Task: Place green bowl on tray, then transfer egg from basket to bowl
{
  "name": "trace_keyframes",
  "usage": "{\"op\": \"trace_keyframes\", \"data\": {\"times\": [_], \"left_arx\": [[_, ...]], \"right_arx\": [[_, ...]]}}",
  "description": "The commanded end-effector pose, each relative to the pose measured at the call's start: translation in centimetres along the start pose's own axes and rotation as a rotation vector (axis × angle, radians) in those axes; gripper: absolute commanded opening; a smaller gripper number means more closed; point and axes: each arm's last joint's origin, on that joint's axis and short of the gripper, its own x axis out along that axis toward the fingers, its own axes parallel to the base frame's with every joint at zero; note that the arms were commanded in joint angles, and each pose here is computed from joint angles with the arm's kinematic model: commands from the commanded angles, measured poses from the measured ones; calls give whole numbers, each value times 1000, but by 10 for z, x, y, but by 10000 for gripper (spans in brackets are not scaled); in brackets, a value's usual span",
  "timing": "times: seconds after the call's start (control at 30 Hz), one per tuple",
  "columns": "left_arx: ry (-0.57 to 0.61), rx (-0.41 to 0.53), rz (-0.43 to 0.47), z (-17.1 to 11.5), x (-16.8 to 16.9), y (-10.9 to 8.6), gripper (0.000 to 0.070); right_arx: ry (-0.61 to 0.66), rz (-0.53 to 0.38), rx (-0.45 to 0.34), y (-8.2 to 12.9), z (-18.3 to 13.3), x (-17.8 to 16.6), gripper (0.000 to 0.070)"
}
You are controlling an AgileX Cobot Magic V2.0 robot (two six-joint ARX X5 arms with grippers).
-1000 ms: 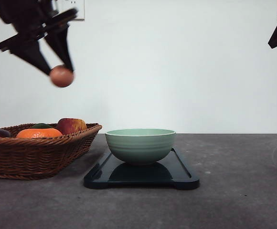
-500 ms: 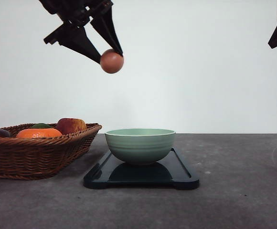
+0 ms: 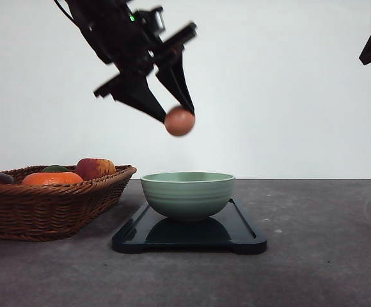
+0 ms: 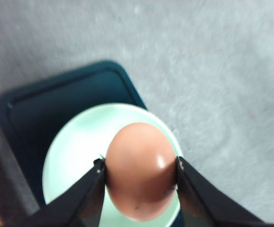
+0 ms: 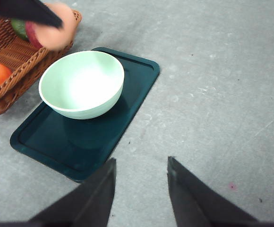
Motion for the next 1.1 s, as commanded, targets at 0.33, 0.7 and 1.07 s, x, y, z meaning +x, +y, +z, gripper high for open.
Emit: {"op": "trace_keyframes", "data": {"times": [0.33,0.7,1.07], "left_arx": [[103,7,47,-14,55,5,147],[137,12,51,-25,83,8,147],[169,22,64,-35,100,6,147]], "right_arx": [[-8,2,9,1,2,0,213],[-8,2,9,1,2,0,213],[-7,2,9,1,2,0,213]]}}
